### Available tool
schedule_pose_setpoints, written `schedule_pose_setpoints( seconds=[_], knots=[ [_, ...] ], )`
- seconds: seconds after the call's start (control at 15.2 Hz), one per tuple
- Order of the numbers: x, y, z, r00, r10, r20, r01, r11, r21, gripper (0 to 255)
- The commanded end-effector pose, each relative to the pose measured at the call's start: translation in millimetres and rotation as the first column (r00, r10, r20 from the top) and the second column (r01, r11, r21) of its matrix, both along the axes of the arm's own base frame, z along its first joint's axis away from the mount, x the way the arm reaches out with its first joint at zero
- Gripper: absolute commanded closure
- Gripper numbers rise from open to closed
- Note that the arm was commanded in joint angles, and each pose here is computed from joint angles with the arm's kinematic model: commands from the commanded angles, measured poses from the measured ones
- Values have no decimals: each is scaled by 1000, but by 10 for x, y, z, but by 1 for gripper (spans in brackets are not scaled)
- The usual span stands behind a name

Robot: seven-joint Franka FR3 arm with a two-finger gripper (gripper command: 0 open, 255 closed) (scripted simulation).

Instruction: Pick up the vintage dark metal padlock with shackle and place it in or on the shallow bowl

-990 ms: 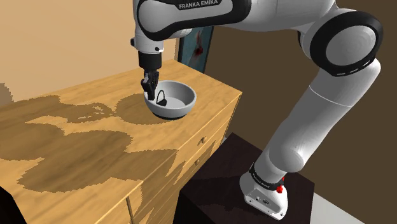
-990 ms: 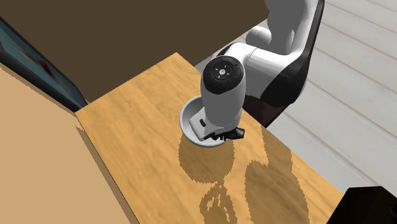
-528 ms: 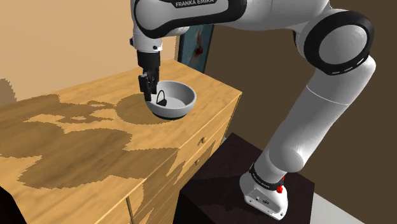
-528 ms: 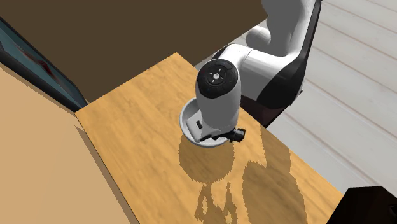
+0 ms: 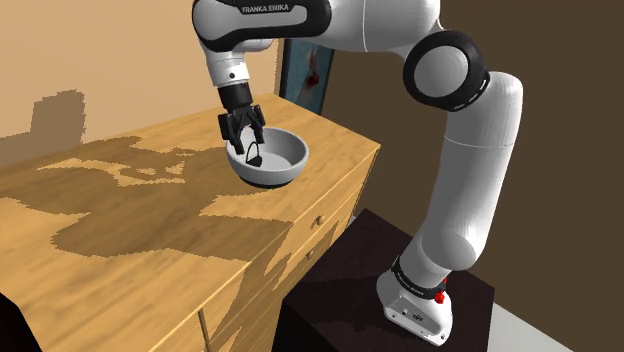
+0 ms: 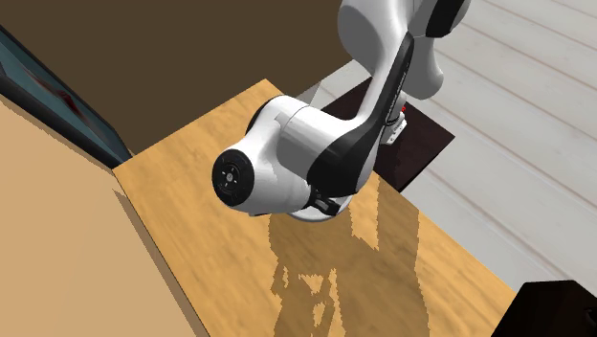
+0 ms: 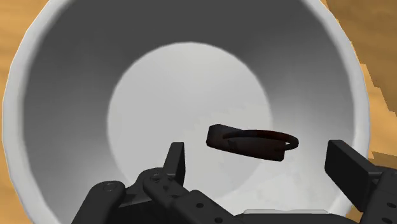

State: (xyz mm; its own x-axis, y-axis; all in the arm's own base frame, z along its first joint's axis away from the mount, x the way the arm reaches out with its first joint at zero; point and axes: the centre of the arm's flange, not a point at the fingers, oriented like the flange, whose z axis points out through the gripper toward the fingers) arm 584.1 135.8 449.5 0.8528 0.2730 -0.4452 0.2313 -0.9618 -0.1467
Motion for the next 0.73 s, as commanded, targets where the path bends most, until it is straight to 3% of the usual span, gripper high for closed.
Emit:
schedule_pose_setpoints(
  seconds=[0.0,0.66],
  knots=[
    [-39,-3,-93,1000,-3,-5,3,1000,-2,0],
    [-104,0,-212,1000,-3,-5,3,1000,-2,0]
  ],
)
